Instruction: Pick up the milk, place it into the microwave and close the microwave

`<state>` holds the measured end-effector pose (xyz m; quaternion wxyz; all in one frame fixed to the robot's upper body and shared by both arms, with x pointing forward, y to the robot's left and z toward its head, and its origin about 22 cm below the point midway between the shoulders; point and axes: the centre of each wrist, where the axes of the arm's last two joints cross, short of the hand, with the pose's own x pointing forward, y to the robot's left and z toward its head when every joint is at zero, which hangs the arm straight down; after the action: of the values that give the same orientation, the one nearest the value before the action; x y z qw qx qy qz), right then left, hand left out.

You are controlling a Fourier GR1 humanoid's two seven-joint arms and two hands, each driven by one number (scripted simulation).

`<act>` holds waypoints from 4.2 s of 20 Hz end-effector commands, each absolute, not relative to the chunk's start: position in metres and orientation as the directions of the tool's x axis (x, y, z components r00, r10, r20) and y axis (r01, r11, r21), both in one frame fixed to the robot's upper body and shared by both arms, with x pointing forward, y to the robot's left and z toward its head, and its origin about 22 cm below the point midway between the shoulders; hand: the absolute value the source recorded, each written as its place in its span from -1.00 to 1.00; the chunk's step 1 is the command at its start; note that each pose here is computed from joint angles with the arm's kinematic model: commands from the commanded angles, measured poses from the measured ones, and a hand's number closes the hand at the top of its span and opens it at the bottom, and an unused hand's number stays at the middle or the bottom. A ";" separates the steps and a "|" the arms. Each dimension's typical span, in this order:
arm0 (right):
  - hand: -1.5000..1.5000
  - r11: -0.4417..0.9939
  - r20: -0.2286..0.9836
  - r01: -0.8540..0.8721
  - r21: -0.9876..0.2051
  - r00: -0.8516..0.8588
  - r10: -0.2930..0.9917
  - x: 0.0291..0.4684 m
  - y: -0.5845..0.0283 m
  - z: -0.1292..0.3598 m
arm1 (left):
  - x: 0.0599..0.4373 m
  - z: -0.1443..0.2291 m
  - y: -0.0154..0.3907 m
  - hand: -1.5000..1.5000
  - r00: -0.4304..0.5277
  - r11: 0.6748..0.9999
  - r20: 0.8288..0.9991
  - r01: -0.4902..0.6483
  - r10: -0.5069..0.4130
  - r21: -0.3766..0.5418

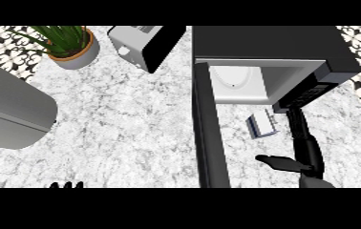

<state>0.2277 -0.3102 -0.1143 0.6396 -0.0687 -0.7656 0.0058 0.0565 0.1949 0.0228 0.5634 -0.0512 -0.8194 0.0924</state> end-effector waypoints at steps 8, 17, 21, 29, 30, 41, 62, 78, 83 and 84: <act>-1.00 0.991 0.974 0.090 -0.094 -0.197 0.110 0.231 -0.325 -0.149 | 0.048 0.012 0.198 -1.00 -0.348 0.977 0.918 -0.024 0.191 -0.213; -1.00 0.992 0.961 0.045 -0.121 -0.245 0.129 0.242 -0.312 -0.153 | 0.043 0.023 0.198 -1.00 -0.352 0.976 0.917 -0.037 0.187 -0.213; -1.00 0.995 0.963 0.034 -0.098 -0.249 0.103 0.244 -0.308 -0.157 | 0.040 0.022 0.201 -1.00 -0.352 0.978 0.916 -0.007 0.195 -0.211; -1.00 0.996 0.975 0.051 -0.074 -0.209 0.083 0.257 -0.280 -0.156 | 0.025 0.015 0.192 -1.00 -0.357 0.979 0.914 -0.004 0.190 -0.205; -1.00 0.994 0.968 0.079 -0.081 -0.230 0.097 0.260 -0.289 -0.154 | 0.032 0.009 0.204 -1.00 -0.367 0.981 0.912 0.001 0.182 -0.196; 1.00 0.945 0.922 0.235 -0.226 -0.262 0.285 0.294 -0.277 -0.132 | 0.037 0.013 0.193 -1.00 -0.353 0.977 0.913 0.009 0.202 -0.213; 1.00 0.977 0.902 0.191 -0.096 -0.397 0.166 0.272 -0.284 -0.142 | 0.029 0.019 0.192 -1.00 -0.351 0.974 0.912 -0.010 0.210 -0.228; 1.00 0.992 0.919 0.077 -0.099 -0.376 0.121 0.199 -0.317 -0.078 | 0.022 0.014 0.193 -1.00 -0.351 0.974 0.914 -0.013 0.206 -0.225; 1.00 0.996 0.913 -0.007 0.090 -0.399 -0.086 0.189 -0.285 -0.060 | 0.014 0.016 0.198 -1.00 -0.358 0.971 0.909 -0.022 0.213 -0.237; 1.00 0.992 0.908 -0.023 0.126 -0.400 -0.125 0.188 -0.287 -0.056 | 0.012 0.008 0.199 -1.00 -0.342 0.971 0.915 -0.023 0.215 -0.237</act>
<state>0.1959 -0.2976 -0.0732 0.5518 -0.0124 -0.8337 -0.0201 0.0158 0.2023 0.0115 0.5745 -0.0499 -0.8116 0.0935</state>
